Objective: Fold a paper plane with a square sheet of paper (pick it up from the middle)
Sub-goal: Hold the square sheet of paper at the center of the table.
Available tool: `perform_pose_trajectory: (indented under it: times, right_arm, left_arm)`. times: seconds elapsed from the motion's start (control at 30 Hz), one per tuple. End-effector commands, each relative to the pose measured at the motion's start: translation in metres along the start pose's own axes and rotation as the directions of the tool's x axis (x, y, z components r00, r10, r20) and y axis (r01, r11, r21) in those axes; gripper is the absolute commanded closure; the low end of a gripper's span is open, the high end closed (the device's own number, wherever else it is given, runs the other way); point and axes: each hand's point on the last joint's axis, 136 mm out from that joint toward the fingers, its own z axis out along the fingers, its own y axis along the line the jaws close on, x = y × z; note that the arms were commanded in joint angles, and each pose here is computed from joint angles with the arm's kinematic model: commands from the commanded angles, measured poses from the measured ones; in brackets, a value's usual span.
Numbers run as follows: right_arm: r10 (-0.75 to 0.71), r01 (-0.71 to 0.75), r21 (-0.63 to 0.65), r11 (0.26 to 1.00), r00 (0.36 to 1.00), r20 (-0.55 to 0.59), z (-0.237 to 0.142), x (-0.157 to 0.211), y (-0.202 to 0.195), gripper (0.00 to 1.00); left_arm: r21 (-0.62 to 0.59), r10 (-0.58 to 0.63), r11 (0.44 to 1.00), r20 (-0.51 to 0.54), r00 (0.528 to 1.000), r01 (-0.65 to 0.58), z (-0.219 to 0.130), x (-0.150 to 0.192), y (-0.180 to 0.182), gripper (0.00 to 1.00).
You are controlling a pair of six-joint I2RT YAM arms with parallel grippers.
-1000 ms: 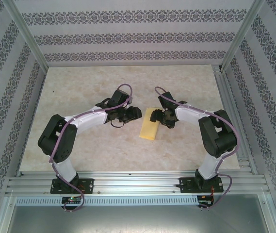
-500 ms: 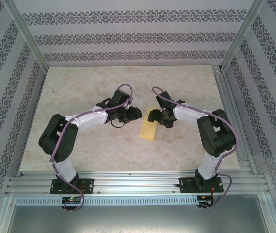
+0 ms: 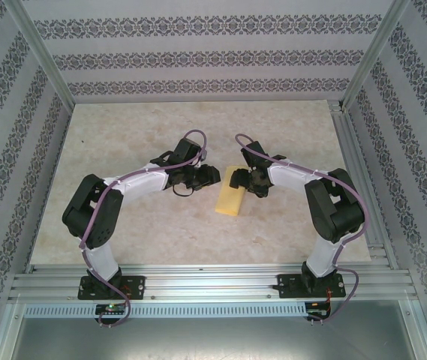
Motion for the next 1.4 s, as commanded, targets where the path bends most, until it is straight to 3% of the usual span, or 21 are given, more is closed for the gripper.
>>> perform_pose_trajectory:
  times: [0.0, 0.8, 1.37]
  right_arm:
    - [0.004, -0.004, 0.011, 1.0, 1.0, 0.011, 0.002, -0.005, 0.0, 0.19]
    - [-0.048, 0.049, 0.025, 0.998, 0.999, -0.026, 0.005, -0.002, -0.001, 0.21]
    - [-0.039, 0.041, 0.044, 0.998, 0.999, -0.033, 0.007, 0.001, -0.006, 0.2]
  left_arm:
    - [0.058, 0.036, 0.998, 0.01, 0.999, -0.037, 0.003, -0.007, -0.02, 0.6]
    - [0.071, 0.02, 0.997, -0.007, 1.0, -0.02, 0.012, -0.006, -0.02, 0.62]
    - [0.12, -0.023, 0.992, -0.068, 0.997, 0.031, 0.047, -0.009, -0.023, 0.71]
